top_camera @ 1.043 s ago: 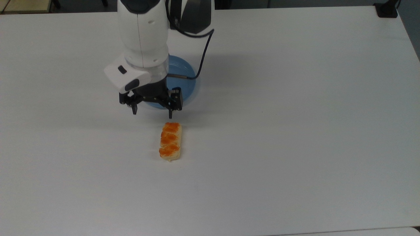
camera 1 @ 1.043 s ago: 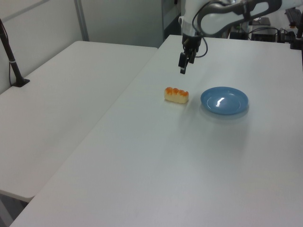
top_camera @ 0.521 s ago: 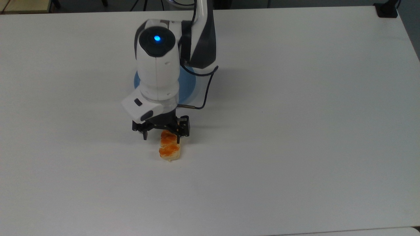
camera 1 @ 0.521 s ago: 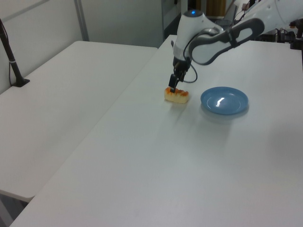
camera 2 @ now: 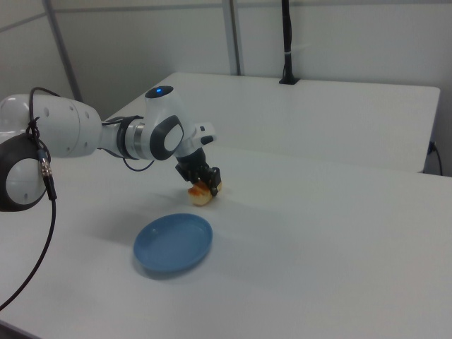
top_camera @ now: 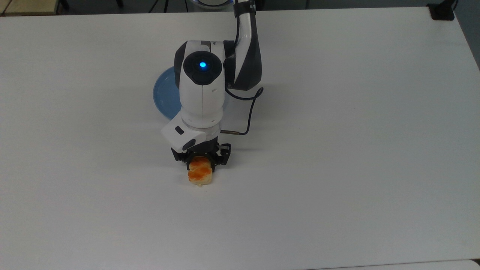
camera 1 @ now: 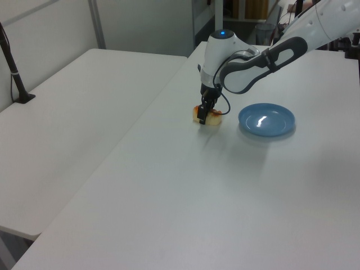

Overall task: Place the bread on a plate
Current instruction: 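Close the gripper on the bread roll and lift it, then carry the bread roll over the blue plate and lower it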

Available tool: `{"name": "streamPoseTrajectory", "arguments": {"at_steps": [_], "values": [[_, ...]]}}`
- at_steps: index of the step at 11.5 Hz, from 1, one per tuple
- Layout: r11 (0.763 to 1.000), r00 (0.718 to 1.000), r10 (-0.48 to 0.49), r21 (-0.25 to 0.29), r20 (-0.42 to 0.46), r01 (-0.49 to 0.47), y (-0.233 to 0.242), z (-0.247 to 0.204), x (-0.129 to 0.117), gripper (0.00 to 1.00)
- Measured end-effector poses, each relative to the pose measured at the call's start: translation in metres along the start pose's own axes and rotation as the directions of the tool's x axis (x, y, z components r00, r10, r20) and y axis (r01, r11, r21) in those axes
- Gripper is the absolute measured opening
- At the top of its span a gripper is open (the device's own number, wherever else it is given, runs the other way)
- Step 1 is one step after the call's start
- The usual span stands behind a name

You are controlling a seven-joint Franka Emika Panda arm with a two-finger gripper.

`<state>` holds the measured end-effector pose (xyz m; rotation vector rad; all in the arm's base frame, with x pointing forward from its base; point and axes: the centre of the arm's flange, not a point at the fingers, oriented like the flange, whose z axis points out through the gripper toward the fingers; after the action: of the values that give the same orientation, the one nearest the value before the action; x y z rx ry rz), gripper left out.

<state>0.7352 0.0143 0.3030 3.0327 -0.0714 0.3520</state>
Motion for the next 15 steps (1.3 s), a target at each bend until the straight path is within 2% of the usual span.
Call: {"name": "streamPoseTrajectory", "arguments": {"at_steps": [1, 2, 3, 4, 5, 6, 8, 11, 14, 15], "values": [[1.000, 1.000, -0.013, -0.003, -0.012, 0.013, 0.006, -0.006, 0.004, 0.48], [1.000, 0.999, -0.017, -0.007, -0.031, 0.016, 0.018, -0.018, 0.009, 0.40], [1.000, 0.999, -0.021, -0.010, -0.028, 0.020, 0.030, -0.037, 0.011, 0.37], [0.999, 0.999, -0.036, -0.010, 0.010, 0.036, 0.039, -0.064, 0.009, 0.28], [0.998, 0.996, -0.062, -0.004, 0.060, 0.062, 0.043, -0.090, 0.001, 0.25], [0.996, 0.991, -0.087, 0.006, 0.105, 0.087, 0.047, -0.111, -0.012, 0.26], [0.993, 0.976, -0.118, 0.029, 0.184, 0.115, 0.051, -0.123, -0.049, 0.28], [0.991, 0.948, -0.135, 0.052, 0.287, 0.125, 0.051, -0.093, -0.096, 0.34], [0.987, 0.924, -0.162, 0.069, 0.347, 0.147, 0.050, -0.071, -0.123, 0.36], [0.986, 0.919, -0.164, 0.072, 0.358, 0.148, 0.050, -0.067, -0.127, 0.44]]}}
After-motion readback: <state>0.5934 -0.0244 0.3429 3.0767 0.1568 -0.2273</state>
